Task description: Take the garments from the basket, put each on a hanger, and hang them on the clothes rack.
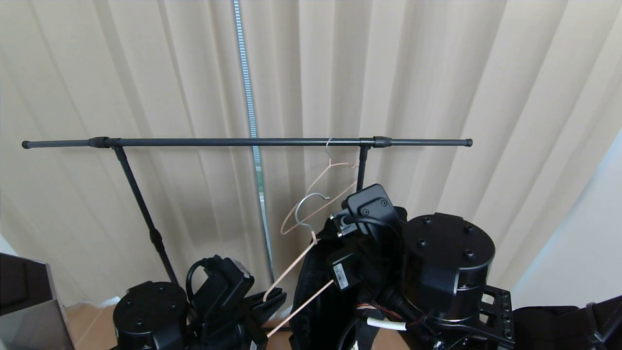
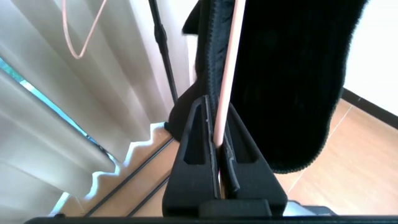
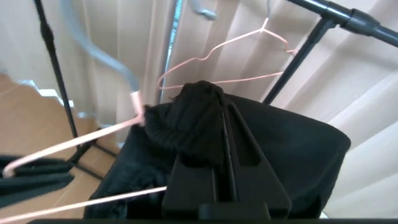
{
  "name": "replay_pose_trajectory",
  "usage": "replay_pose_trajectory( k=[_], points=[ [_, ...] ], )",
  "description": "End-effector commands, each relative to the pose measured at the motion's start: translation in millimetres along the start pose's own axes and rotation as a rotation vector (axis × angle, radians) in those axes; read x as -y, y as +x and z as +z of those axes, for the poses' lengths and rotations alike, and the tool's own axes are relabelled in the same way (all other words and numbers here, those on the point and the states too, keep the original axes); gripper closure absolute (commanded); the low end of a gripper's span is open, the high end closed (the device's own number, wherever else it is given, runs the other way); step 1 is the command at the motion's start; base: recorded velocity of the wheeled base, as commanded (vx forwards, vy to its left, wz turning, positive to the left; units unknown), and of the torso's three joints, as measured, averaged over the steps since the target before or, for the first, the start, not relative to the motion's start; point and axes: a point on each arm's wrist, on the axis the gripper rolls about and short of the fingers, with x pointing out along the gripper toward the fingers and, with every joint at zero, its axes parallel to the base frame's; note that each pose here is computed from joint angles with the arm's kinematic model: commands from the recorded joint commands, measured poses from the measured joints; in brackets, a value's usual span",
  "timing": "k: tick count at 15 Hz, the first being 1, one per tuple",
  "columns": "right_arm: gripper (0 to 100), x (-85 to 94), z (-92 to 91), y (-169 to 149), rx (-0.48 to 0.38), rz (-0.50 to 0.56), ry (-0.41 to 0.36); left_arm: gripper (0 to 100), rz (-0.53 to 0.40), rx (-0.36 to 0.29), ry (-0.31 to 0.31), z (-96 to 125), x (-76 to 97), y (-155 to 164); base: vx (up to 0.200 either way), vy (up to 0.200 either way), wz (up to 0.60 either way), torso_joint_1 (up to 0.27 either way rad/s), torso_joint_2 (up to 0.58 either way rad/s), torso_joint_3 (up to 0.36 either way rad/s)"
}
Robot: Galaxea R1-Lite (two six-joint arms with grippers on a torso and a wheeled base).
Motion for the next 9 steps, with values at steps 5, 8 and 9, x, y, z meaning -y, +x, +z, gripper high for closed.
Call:
replay_pose_trajectory(
  k=[5,8,9],
  points=[
    [0,11.9,5.9,10,0.012,-0.047,0.025,100,-0.003,0.004,-0.003,-2,0.4,-2,0.000,0.000,0.00,0.000,0.00,0.000],
    [0,16.5,10.4,13,0.024,-0.066,0.039,100,-0.011,-0.055,0.001,-14,1.6,-3,0.000,0.000,0.00,0.000,0.00,0.000],
    [0,17.1,10.8,13,0.025,-0.067,0.041,100,-0.014,-0.057,0.003,-14,2.3,-3,0.000,0.000,0.00,0.000,0.00,0.000]
  ],
)
